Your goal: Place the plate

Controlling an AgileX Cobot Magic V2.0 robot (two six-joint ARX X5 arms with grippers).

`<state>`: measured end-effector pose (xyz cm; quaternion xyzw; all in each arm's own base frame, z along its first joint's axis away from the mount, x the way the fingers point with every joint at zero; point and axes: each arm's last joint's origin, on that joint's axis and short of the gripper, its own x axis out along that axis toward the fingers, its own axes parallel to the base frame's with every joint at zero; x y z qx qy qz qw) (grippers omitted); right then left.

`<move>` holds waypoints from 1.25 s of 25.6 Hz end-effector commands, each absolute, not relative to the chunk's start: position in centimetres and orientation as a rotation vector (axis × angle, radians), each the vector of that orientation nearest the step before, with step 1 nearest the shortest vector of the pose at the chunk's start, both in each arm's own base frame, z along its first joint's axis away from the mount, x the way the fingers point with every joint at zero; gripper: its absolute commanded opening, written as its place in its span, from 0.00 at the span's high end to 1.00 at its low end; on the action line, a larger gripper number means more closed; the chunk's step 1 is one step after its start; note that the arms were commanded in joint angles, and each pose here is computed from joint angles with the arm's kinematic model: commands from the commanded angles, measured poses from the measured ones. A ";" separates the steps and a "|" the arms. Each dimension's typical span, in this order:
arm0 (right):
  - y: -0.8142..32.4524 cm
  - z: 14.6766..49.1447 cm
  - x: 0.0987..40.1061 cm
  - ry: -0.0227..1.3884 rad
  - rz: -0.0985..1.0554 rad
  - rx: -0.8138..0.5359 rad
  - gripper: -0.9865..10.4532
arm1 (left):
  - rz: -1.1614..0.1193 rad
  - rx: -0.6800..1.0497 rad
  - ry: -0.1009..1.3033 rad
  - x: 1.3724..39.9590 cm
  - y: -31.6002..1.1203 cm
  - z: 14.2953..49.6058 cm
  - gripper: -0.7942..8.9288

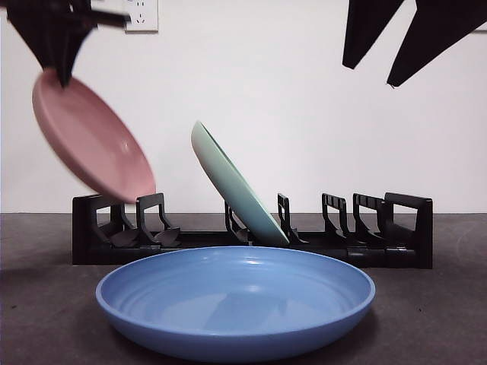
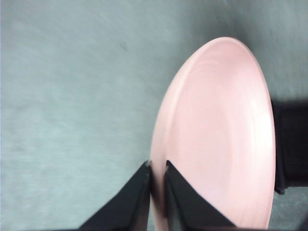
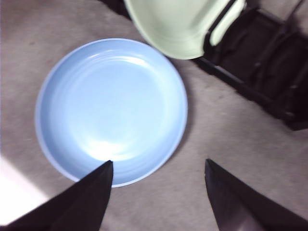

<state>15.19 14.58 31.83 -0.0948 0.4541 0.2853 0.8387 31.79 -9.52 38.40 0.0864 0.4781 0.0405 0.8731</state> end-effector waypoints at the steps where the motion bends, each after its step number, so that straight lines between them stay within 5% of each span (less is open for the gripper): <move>1: 14.7 32.2 15.3 0.930 0.569 -0.220 0.65 | 0.068 0.212 0.985 31.2 -9.4 40.4 0.90; 14: 12.9 33.1 15.6 0.860 0.467 -0.243 0.65 | 0.049 0.219 1.033 25.0 -7.4 42.5 0.90; 32: 11.8 34.0 14.9 0.813 0.457 -0.212 0.65 | -0.316 -0.149 1.131 17.3 -7.3 28.8 0.90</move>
